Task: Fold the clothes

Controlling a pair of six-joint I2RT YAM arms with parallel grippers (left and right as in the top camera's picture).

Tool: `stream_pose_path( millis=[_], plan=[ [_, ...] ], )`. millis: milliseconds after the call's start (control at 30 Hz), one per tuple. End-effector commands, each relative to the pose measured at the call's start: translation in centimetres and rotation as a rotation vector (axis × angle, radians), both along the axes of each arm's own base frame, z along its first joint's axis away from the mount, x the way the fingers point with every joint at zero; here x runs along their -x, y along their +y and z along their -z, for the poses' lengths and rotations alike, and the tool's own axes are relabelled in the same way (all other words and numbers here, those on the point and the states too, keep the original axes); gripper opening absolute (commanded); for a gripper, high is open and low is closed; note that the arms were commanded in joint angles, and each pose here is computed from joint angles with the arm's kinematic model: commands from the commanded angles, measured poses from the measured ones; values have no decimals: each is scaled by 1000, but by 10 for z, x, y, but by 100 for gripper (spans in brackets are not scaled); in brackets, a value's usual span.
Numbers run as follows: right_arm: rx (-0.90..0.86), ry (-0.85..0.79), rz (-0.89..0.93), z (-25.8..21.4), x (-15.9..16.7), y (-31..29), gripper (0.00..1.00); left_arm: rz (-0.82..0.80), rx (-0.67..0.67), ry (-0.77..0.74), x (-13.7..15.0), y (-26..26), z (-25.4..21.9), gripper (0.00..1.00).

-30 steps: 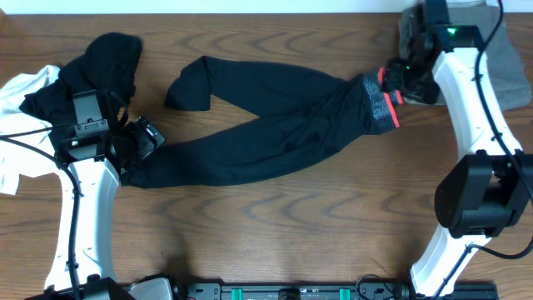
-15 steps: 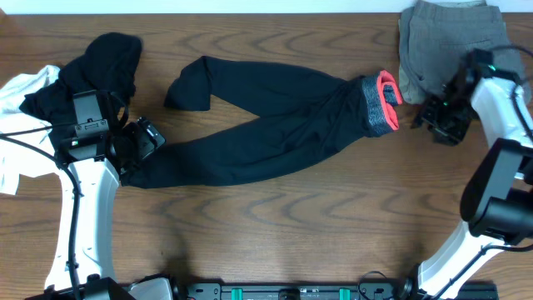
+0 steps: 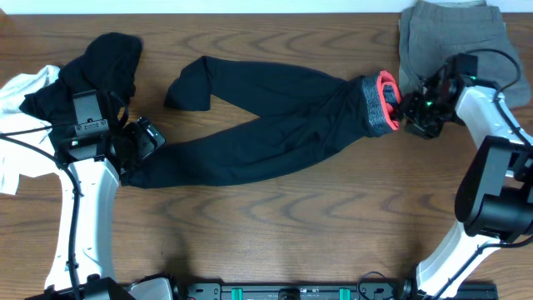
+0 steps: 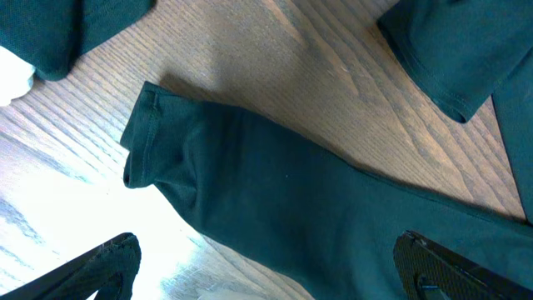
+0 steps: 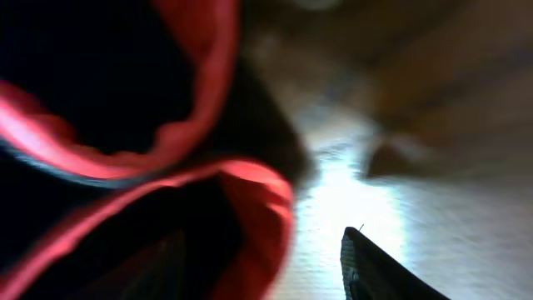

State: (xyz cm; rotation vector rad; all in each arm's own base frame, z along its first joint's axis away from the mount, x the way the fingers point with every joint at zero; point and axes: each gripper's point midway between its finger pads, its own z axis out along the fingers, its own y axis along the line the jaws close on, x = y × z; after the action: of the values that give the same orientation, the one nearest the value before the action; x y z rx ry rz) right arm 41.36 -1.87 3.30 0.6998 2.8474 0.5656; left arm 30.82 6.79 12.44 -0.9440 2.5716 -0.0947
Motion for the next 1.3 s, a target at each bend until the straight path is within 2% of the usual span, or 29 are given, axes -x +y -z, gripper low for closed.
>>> stream_pose_path(
  millis=[0, 67, 200, 433, 667, 933, 1033, 1067, 1133, 1167, 1200, 1267],
  plan=[
    [-33, 8, -7, 2, -1, 16, 49, 17, -11, 0, -1, 0, -1, 98],
    [-35, 13, -23, 2, 0, 25, 37, 17, -11, 0, -1, 0, -1, 98],
    [-34, 49, -51, 3, 8, 37, 1, 17, -11, 0, -2, 0, -1, 98],
    [-10, 148, -26, -13, 39, 17, 1, 17, -11, -1, -2, 0, -1, 98],
    [172, 262, 14, -36, 81, -20, 1, 17, -11, -2, -2, 0, -1, 98],
    [329, 496, 23, -51, 143, -49, 1, 17, -12, -6, -3, 0, -2, 98],
    [419, 588, 1, -57, 164, -63, 6, 17, -13, -8, -3, 0, -2, 98],
    [439, 612, -5, -59, 170, -65, 12, 17, -13, -8, -3, 0, -2, 98],
    [458, 638, -12, -61, 176, -69, 36, 17, -13, -8, -3, 1, -2, 98],
    [457, 639, -10, -61, 176, -69, 55, 17, -13, -9, -3, 1, -2, 98],
    [452, 637, -6, -61, 176, -69, 68, 17, -13, -10, -4, 1, -2, 98],
    [441, 624, 5, -60, 173, -69, 71, 18, -14, -12, -4, 1, -2, 98]
  ],
)
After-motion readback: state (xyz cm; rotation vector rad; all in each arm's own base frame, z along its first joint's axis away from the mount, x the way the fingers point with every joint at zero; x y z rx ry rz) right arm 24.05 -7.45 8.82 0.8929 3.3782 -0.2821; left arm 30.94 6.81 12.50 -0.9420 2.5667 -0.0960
